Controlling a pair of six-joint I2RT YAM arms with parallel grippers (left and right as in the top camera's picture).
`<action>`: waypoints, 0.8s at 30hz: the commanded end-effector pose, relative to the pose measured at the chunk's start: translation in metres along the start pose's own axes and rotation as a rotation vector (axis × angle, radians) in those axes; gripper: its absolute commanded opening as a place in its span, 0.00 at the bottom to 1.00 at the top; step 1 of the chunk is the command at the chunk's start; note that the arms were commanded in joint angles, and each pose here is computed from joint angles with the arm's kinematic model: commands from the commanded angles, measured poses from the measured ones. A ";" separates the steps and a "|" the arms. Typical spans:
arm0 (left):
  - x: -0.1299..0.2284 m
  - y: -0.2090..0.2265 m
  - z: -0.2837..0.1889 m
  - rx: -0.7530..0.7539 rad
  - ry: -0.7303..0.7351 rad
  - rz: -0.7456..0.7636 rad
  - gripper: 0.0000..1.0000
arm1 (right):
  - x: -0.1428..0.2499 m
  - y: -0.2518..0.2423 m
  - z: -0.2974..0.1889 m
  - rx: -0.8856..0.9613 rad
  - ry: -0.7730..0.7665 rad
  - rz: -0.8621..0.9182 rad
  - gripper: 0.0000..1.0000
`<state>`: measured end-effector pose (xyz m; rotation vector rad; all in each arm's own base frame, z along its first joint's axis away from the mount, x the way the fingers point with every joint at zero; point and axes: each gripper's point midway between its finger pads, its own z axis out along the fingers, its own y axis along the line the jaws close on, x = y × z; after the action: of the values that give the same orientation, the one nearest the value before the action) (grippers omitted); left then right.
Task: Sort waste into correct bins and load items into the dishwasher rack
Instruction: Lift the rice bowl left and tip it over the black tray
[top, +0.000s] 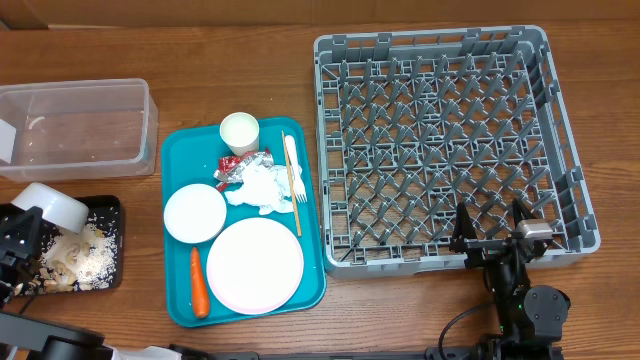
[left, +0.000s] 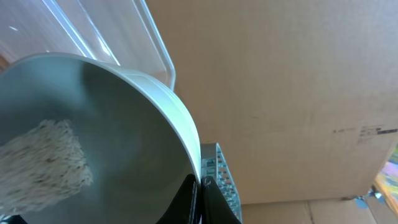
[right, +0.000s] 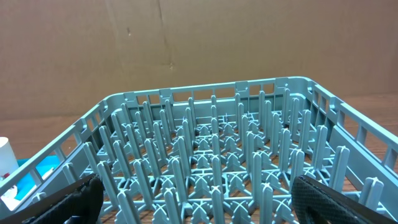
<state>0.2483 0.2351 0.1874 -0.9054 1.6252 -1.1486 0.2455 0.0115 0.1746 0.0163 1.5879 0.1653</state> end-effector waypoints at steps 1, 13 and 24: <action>-0.002 -0.013 -0.001 0.068 -0.019 0.027 0.04 | 0.002 -0.004 0.000 0.016 -0.004 -0.007 1.00; -0.001 -0.012 -0.001 0.062 -0.015 -0.007 0.04 | 0.002 -0.004 0.000 0.016 -0.004 -0.008 1.00; 0.005 0.006 0.002 -0.042 0.016 -0.035 0.04 | 0.002 -0.004 0.000 0.016 -0.004 -0.008 1.00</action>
<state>0.2492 0.2345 0.1924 -0.8807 1.6025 -1.1596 0.2455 0.0114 0.1747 0.0166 1.5875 0.1649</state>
